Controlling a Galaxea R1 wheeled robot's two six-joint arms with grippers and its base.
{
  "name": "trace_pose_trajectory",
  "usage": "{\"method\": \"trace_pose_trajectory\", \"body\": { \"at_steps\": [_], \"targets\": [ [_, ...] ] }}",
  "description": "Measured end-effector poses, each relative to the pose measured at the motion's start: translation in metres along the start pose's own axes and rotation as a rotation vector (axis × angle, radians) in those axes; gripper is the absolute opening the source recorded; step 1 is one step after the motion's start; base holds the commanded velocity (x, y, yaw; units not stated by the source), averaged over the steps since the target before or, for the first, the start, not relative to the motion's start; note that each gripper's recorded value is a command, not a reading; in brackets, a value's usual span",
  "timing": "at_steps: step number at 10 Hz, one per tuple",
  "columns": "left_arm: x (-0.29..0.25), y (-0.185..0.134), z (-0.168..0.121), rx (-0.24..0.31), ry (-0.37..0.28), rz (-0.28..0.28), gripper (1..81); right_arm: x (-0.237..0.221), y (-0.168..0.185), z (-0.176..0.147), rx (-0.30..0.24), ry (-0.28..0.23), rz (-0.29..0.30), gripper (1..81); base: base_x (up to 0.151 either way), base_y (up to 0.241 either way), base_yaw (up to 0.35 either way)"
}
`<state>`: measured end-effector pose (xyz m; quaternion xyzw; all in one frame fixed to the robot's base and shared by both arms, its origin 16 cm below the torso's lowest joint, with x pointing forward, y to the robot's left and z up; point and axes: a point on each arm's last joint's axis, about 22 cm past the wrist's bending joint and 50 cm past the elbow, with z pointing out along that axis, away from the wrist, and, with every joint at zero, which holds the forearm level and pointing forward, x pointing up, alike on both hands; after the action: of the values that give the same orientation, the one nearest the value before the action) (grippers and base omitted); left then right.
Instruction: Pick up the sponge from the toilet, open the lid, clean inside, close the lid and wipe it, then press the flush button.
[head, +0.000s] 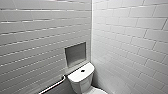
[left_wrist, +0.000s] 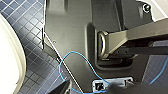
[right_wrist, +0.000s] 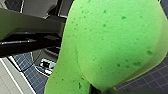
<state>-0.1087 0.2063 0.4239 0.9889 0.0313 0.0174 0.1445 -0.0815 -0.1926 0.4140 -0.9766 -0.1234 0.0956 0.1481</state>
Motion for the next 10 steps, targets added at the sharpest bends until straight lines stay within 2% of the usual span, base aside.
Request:
{"method": "trace_pose_trajectory", "body": {
  "at_steps": [4,8,10],
  "targets": [
    [-0.001,-0.002,-0.001,0.002,-0.001,0.0,81.1,0.0,0.0,0.0,0.0,0.001,0.0,1.0,0.095,0.0,0.0],
    [0.004,-0.002,-0.001,0.0,0.005,0.001,81.1,0.003,0.009,-0.003,-0.004,0.004,0.002,1.0,0.0,0.0,0.0],
    [-0.001,-0.002,-0.004,-0.019,0.023,-0.003,81.1,-0.004,0.002,-0.006,0.039,-0.002,0.004,1.0,0.0,0.0,0.0]
  ]
}}
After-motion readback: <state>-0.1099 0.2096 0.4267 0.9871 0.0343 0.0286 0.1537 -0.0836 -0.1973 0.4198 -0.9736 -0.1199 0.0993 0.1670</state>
